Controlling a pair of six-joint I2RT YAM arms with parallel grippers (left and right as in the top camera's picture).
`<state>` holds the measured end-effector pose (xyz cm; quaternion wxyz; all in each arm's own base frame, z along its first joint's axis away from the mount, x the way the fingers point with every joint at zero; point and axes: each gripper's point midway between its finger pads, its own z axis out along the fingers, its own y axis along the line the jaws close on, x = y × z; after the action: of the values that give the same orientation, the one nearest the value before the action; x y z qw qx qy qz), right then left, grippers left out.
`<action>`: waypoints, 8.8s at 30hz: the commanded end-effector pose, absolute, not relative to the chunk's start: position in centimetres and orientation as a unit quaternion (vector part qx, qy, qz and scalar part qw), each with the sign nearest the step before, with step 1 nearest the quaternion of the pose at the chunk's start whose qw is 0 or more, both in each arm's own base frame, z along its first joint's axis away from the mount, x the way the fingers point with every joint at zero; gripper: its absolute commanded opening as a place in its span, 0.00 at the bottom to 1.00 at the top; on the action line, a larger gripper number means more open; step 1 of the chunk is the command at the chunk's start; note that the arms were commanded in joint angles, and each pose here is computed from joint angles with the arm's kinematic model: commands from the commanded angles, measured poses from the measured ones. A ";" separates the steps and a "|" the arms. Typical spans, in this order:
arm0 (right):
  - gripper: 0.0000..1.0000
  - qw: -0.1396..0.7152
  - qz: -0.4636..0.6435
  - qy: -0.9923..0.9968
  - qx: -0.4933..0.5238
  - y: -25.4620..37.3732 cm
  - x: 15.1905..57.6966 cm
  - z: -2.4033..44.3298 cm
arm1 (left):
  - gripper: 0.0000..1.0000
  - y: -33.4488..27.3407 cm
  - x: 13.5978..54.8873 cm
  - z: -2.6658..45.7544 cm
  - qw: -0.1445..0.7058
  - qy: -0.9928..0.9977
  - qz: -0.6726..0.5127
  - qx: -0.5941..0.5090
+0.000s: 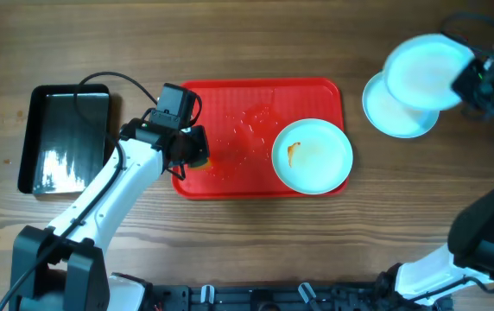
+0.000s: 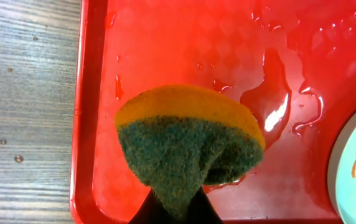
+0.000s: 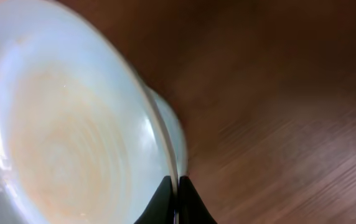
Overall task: Clean dirty plates on tray and stack at the side
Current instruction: 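Lift the scrubbed plate with the right gripper and stack it on the right plate, then move the right gripper back to the last plate and grip its rim, then scrub the last plate with the left-held sponge while the right gripper holds it, then lift the last plate with the right gripper and stack it on the right pile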
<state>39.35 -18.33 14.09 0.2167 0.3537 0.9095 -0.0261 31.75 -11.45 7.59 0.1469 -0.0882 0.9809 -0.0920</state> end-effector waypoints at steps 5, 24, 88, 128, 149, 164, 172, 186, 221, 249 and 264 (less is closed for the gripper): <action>0.34 0.207 0.069 0.908 0.358 -15.0 38.9 8.4 | 0.04 -11.4 31.8 7.2 0.143 0.981 -0.094 -0.096; 1.00 -0.030 0.083 0.978 0.190 3.2 29.3 7.5 | 0.04 -11.6 32.2 7.4 0.151 0.979 -0.098 -0.096; 0.94 0.033 -0.009 0.994 0.104 10.8 33.1 4.2 | 0.05 -11.9 32.8 7.7 0.163 0.976 -0.107 -0.094; 0.05 0.053 0.183 0.982 0.014 20.3 36.4 -1.6 | 0.04 -21.6 34.0 3.4 0.136 0.964 -0.224 -0.053; 0.04 0.041 0.177 0.983 0.012 20.1 35.9 -2.0 | 0.04 -11.6 41.4 3.0 0.327 0.928 0.163 0.080; 0.04 0.040 0.177 0.983 0.012 20.1 35.9 -2.1 | 0.04 -21.1 36.5 1.4 0.170 0.968 -0.180 -0.027; 0.04 0.040 0.177 0.983 0.012 20.1 35.9 -2.1 | 0.04 -21.5 38.4 0.7 0.200 0.961 -0.189 -0.029; 0.04 0.035 0.175 0.984 0.010 20.0 35.6 -2.1 | 0.04 -14.6 39.4 -3.8 0.153 0.970 -0.153 -0.107; 0.04 0.037 0.175 0.984 0.012 20.0 35.7 -2.1 | 0.04 -11.8 33.8 -1.2 0.086 0.994 -0.053 -0.045; 0.04 0.265 -0.003 0.960 -0.088 14.8 39.1 19.9 | 0.04 -7.3 36.1 13.2 0.226 0.931 -0.171 -0.230; 0.04 0.409 -0.460 0.766 -0.184 12.8 37.7 33.0 | 0.04 -7.1 35.0 12.4 0.203 0.937 -0.162 -0.232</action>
<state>37.84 13.91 29.77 0.4013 -0.1932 0.8125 -0.3761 35.27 -6.87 13.00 0.2143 -0.2317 0.9357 -0.1575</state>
